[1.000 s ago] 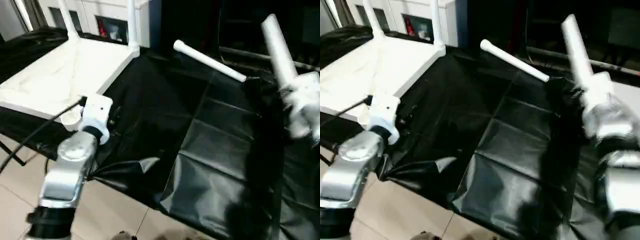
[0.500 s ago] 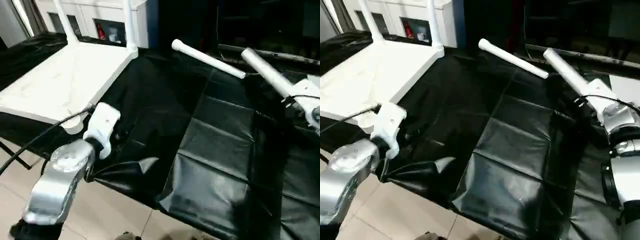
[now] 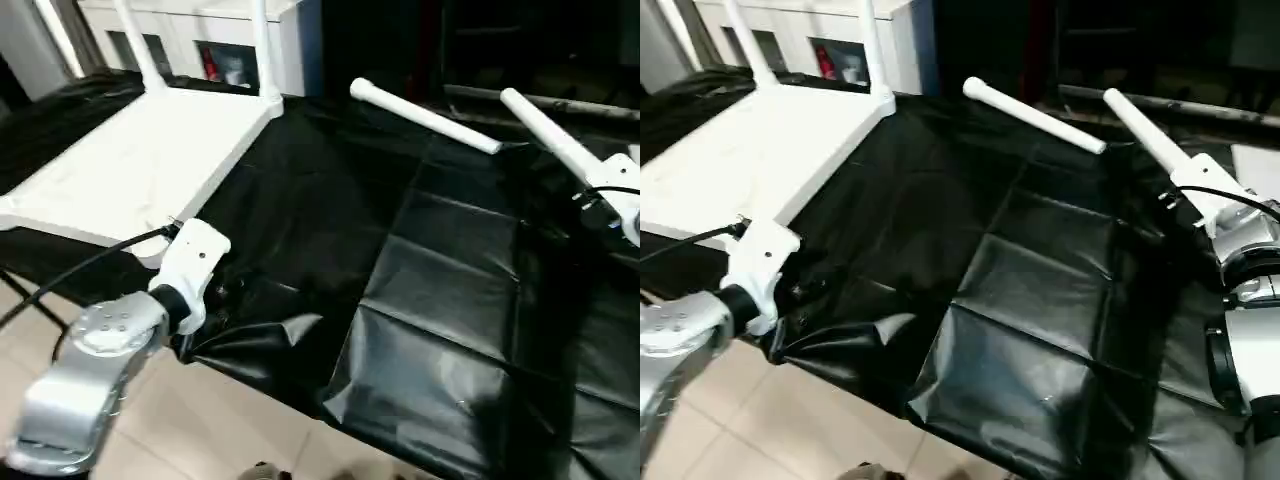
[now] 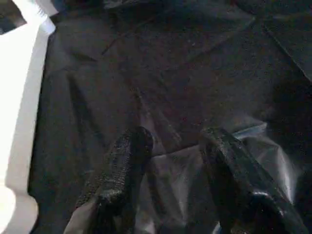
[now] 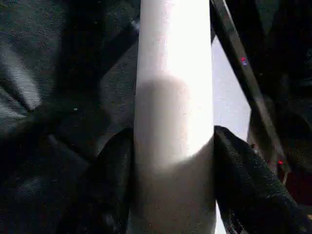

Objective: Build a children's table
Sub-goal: Pick table leg

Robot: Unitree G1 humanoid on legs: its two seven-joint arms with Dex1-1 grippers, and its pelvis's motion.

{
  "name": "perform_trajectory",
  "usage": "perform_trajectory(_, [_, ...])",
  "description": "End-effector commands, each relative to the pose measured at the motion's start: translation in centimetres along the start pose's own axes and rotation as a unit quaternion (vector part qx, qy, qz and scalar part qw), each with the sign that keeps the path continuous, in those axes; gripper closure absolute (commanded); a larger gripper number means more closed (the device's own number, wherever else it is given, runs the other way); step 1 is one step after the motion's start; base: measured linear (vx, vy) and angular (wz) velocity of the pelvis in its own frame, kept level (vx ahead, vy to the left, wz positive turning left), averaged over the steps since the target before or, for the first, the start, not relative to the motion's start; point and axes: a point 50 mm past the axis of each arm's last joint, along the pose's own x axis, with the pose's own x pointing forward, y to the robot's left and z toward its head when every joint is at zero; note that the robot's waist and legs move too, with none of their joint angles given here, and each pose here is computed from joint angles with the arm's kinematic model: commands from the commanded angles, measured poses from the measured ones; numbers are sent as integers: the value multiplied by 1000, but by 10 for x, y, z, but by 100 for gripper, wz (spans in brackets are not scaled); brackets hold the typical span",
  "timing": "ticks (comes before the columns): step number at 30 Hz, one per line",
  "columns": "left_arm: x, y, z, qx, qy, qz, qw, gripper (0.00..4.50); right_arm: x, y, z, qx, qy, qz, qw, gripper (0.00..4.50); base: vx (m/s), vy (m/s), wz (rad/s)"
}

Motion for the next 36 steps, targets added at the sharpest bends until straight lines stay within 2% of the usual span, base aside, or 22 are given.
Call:
perform_trajectory(1, [-8, 3, 14, 12, -23, -10, 1000, 237, 0, -4, -3, -6, -1, -15, 1000, 261, 0, 0, 0])
perform_trajectory(6, [-17, -2, 30, 31, -41, -51, 997, 237, 0, -5, -5, -19, 2, -26, 999, 261, 0, 0, 0])
perform_trajectory(10, [-23, 3, 34, 44, -34, -54, 997, 237, -1, -9, -4, -35, 4, -33, 999, 261, 0, 0, 0])
perform_trajectory(19, [-29, 2, 33, 40, -20, -62, 997, 237, -4, -22, 3, -63, 3, -49, 997, 261, 0, 0, 0])
perform_trajectory(22, [-32, -1, 30, 35, -9, -69, 997, 237, -7, -31, 7, -91, 6, -62, 994, 261, 0, 0, 0])
perform_trajectory(26, [-33, -1, 29, 34, -7, -70, 997, 237, -8, -32, 8, -104, 8, -63, 993, 261, 0, 0, 0])
perform_trajectory(31, [-35, -5, 27, 29, 1, -79, 996, 237, -9, -35, 9, -156, 21, -57, 986, 261, 0, 0, 0])
perform_trajectory(36, [-37, -7, 25, 26, 5, -85, 996, 237, -8, -34, 7, -166, 30, -46, 985, 261, 0, 0, 0])
